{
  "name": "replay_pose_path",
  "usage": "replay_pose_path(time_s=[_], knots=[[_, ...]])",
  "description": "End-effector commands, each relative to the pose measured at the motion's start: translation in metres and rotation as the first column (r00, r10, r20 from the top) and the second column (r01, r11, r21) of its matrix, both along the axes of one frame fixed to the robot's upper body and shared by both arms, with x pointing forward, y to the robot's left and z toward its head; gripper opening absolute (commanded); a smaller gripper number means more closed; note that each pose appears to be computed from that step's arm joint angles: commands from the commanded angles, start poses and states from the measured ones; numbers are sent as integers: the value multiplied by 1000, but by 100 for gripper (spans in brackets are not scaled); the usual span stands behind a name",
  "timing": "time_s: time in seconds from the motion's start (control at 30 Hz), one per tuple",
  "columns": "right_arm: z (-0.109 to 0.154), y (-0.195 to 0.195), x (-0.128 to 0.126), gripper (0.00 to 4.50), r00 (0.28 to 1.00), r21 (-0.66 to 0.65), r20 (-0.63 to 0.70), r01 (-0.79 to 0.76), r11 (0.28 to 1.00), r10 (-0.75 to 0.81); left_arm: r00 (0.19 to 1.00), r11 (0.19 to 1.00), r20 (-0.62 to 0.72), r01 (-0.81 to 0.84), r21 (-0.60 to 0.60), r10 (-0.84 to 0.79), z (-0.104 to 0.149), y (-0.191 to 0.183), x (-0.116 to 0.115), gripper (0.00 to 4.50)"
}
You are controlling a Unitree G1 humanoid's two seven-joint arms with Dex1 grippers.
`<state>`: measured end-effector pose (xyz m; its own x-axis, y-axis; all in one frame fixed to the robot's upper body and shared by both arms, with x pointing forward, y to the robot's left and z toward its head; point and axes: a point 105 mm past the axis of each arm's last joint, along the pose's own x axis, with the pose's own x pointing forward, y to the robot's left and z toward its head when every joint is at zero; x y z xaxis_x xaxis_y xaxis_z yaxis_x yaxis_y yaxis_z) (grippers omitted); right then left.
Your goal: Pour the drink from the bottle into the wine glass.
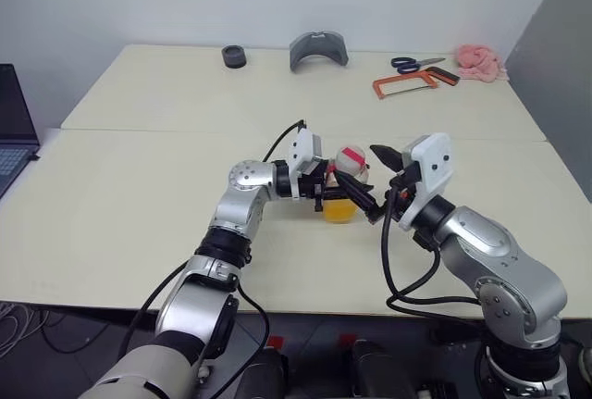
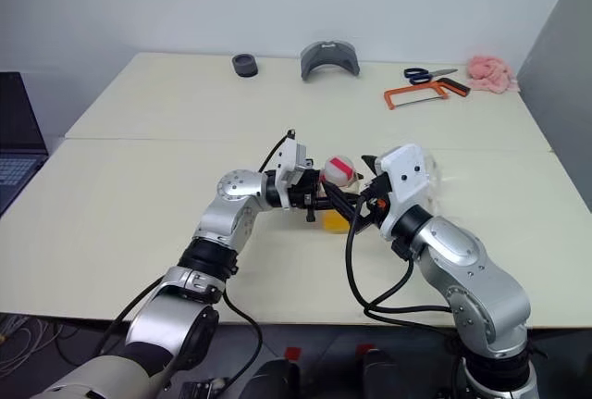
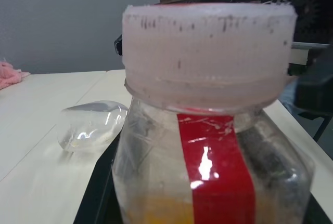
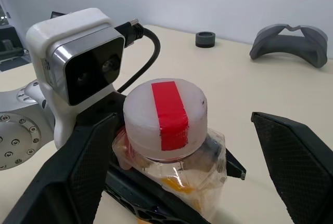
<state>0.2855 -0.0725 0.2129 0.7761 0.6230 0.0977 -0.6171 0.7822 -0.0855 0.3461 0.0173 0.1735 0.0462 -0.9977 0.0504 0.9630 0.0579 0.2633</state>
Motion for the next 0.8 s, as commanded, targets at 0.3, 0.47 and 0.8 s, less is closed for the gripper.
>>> replay_pose_path(time_s=[0.3,0.47,0.8], knots=[[16,9,1,439,998,73,58,5,997,-9,998,1000,60,5,-11,-5,12,-2,-2,171],[15,15,3,439,998,70,66,-3,998,-2,998,1000,58,8,-12,-8,12,-3,-3,171],[17,20,4,194,994,60,106,-21,998,14,999,1000,50,7,-9,-7,10,-1,-4,171]])
